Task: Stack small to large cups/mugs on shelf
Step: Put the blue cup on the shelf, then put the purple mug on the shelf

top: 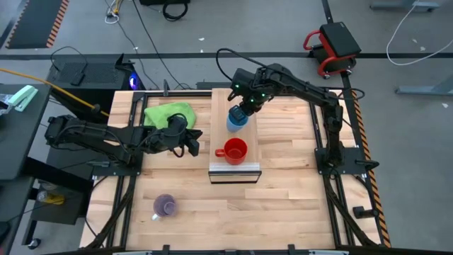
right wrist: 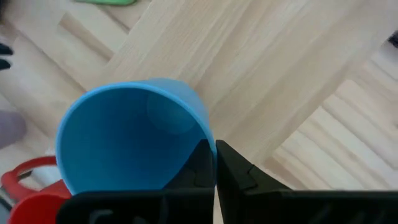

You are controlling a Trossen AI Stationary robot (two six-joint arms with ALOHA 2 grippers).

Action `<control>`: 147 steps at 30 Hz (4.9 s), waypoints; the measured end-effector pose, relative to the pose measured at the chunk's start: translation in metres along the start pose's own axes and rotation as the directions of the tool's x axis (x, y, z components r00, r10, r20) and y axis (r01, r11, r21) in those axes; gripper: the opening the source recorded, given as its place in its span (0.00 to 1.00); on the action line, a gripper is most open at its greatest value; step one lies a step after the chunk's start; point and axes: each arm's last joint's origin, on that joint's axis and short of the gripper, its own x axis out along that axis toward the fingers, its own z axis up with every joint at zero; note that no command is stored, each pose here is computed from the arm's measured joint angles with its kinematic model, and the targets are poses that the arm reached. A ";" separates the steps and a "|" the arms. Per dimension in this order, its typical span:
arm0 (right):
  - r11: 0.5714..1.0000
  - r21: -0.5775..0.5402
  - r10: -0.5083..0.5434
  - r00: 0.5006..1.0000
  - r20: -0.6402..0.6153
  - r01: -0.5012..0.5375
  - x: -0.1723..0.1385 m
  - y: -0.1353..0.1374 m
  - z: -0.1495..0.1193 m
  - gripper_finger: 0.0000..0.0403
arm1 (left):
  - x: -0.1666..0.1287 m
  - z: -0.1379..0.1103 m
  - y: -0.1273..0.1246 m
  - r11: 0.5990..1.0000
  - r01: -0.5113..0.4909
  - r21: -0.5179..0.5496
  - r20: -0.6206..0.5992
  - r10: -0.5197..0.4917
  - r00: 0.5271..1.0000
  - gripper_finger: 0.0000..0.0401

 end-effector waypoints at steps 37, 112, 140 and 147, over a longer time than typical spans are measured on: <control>0.986 0.123 -0.114 0.993 0.019 0.111 0.013 0.003 -0.006 0.01 | 0.000 0.000 0.000 1.000 0.000 -0.005 0.000 0.000 1.000 0.11; 0.998 -0.024 -0.063 0.998 0.023 0.064 0.013 0.010 -0.007 0.12 | 0.000 0.000 0.000 1.000 0.007 -0.005 -0.006 -0.007 1.000 0.07; 0.994 -0.104 0.042 0.983 0.178 -0.023 -0.073 -0.011 -0.049 0.12 | 0.000 -0.002 0.001 1.000 0.002 0.008 -0.025 -0.002 1.000 0.08; 0.991 -0.136 0.055 0.921 0.385 -0.002 -0.128 -0.016 -0.099 0.12 | -0.005 -0.001 0.000 0.993 0.091 0.072 -0.091 -0.085 0.992 0.06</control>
